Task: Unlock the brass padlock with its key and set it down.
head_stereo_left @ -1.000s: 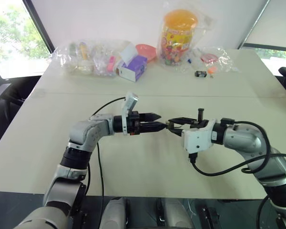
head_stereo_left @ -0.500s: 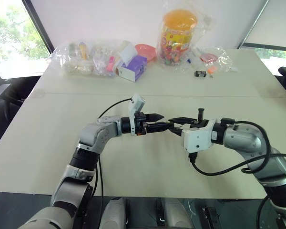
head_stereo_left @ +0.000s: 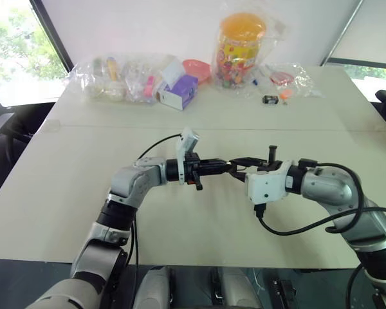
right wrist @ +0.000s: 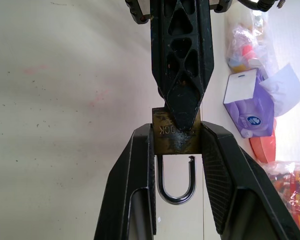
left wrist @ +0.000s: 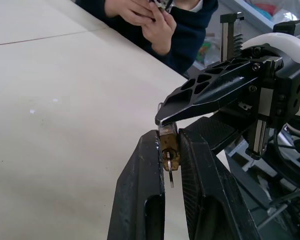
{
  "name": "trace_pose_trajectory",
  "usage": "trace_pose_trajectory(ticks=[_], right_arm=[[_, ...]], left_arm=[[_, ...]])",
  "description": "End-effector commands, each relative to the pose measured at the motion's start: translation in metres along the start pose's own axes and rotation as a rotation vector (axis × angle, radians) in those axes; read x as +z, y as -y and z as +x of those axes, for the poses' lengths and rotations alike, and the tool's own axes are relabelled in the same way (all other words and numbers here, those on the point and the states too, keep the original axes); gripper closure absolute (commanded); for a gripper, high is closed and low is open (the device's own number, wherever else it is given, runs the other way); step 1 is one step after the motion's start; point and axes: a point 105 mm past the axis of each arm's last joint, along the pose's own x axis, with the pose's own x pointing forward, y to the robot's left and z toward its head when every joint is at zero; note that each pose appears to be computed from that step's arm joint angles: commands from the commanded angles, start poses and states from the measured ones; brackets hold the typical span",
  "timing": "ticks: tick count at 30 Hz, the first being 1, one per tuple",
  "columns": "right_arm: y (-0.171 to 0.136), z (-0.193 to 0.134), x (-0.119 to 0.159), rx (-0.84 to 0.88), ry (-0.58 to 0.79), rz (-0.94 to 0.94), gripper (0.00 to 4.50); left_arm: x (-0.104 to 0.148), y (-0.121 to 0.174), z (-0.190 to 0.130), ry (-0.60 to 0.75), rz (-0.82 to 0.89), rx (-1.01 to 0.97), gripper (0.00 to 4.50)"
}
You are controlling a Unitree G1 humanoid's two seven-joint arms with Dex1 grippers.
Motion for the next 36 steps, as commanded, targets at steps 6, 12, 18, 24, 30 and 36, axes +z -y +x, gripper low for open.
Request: trace_pose_trajectory(ticks=[6, 12, 18, 24, 30, 36], right_arm=[[0.014, -0.004, 0.017, -0.044, 0.055, -0.037, 3.81], [0.012, -0.005, 0.015, -0.023, 0.043, 0.004, 0.82], [0.016, -0.019, 0.005, -0.037, 0.023, 0.177, 0.03], [0.033, -0.03, 0.001, -0.129, 0.044, 0.409, 2.47], [0.03, -0.021, 0.005, -0.141, 0.06, 0.45, 4.49], [0.025, -0.015, 0.007, -0.138, 0.074, 0.477, 4.49]], left_arm=[[0.001, 0.002, 0.001, -0.02, -0.024, -0.008, 4.47], [0.006, 0.002, -0.001, -0.004, -0.047, -0.019, 4.5], [0.01, -0.003, -0.009, -0.005, -0.037, -0.008, 4.5], [0.016, -0.007, -0.018, -0.013, -0.018, -0.011, 4.5], [0.019, -0.003, -0.018, -0.011, -0.013, -0.044, 4.5], [0.023, 0.002, -0.018, 0.001, -0.015, -0.078, 4.5]])
